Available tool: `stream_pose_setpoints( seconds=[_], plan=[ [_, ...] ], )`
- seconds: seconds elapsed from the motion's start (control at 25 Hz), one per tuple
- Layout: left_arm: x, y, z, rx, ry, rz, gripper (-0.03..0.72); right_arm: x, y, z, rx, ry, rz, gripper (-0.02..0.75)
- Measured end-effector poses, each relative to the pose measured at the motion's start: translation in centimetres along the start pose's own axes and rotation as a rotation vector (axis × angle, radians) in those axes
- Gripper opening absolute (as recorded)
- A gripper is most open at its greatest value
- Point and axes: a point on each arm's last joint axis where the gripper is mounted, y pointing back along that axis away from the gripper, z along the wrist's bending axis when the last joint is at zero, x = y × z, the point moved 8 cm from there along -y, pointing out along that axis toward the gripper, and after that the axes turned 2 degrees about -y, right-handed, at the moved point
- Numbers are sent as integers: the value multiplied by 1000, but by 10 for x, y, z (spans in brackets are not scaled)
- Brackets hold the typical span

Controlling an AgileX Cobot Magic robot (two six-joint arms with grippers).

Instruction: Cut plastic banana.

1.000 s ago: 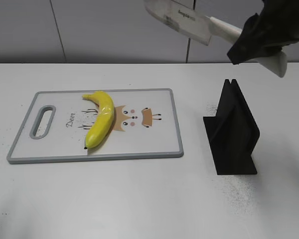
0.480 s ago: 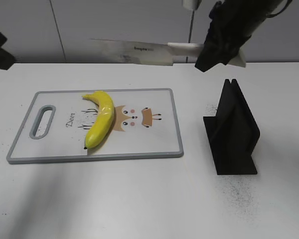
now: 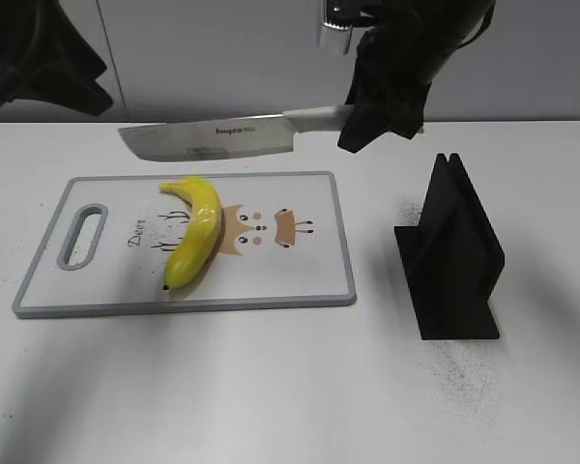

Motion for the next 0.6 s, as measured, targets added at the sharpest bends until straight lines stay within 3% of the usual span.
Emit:
stream_pose_setpoints(
  seconds=[0.32, 0.44, 0.52, 0.6],
  plan=[
    [15, -53, -2, 134, -22, 27, 509, -15, -12, 0, -26, 101, -68, 160],
    [26, -66, 1, 140, -13, 48, 500, -15, -12, -1, -24, 105, -70, 160],
    [30, -72, 5, 125, -6, 56, 469, -15, -12, -1, -24, 108, -70, 160],
    [33, -76, 9, 109, -3, 61, 383, -15, -14, -2, -22, 108, -71, 160]
  ],
)
